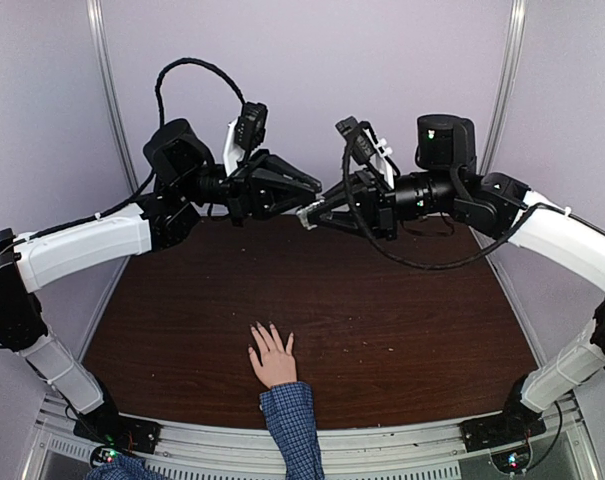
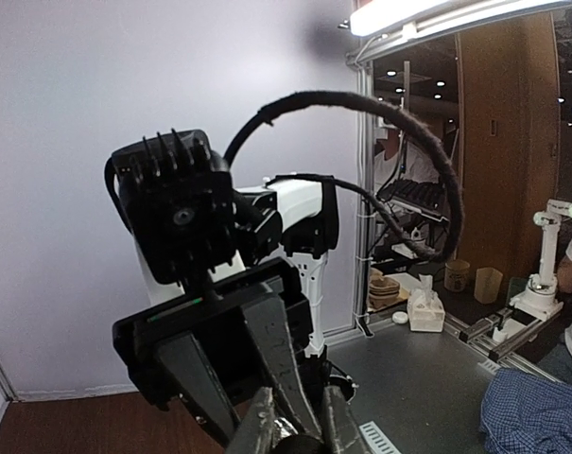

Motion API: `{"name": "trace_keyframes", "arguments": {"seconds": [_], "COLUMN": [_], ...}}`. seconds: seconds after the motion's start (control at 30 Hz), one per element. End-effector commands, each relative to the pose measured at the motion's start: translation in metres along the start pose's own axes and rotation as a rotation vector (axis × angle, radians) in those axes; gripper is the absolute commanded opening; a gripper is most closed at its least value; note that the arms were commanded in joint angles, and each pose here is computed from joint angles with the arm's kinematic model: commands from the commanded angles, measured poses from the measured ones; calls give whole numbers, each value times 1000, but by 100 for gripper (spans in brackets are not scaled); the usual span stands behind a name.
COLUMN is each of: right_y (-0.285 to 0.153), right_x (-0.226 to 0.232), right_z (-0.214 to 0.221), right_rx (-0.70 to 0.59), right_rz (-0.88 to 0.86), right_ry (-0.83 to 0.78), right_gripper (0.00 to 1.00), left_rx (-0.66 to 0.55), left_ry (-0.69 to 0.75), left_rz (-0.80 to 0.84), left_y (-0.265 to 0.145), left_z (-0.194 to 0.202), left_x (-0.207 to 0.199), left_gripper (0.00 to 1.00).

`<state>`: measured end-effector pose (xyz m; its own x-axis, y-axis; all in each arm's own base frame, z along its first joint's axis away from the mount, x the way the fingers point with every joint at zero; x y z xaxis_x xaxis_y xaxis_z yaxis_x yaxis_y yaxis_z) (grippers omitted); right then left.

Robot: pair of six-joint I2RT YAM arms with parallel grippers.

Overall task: Paint the nails
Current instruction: Screw the nail polish bottle cap onto the nail polish bottle, then pass from the right arm to the left

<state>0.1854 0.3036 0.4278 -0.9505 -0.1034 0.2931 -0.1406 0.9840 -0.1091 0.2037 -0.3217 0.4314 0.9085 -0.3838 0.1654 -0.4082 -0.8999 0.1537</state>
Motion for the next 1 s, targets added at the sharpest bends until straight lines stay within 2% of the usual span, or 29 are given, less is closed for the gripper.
{"name": "trace_keyframes", "arguments": {"seconds": [0.0,0.1,0.23,0.43,0.97], "right_y": [-5,-10,-17,-23,-13], "right_x": [16,6,-5,-17,-25], "right_z": [-18,-9,-2,7,15], "right_rx": [-66,-70,-81,-65,-46], "right_rz": [-27,125,296,458,416], "right_ry": [-164,-175,-185,-191,-176], "right_gripper": [0,0,0,0,0], "left_rx": [19,14,47,168,227], "left_ry": [-80,-81,-63,-60,-42], "left_rz": [-94,-198,-319,-427,-386], "left_y": [-6,-17,-27,-32,-20], "left_z": [7,-2,-9,-7,1], "left_x": [10,14,15,17,12], "left_gripper": [16,32,38,39,33]}}
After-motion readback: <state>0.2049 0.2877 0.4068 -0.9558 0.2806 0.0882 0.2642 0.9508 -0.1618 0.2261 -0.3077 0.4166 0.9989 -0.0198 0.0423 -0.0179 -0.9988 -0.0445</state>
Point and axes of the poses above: each gripper's point midway between its finger pads, its own y axis out along the fingers, its own x axis along the line the jaws close on, z = x × y, the point moved 9 cm from there along -y, back along the fingers, and after that the axes turned 7 degrees about y, right-handed, at the moved point
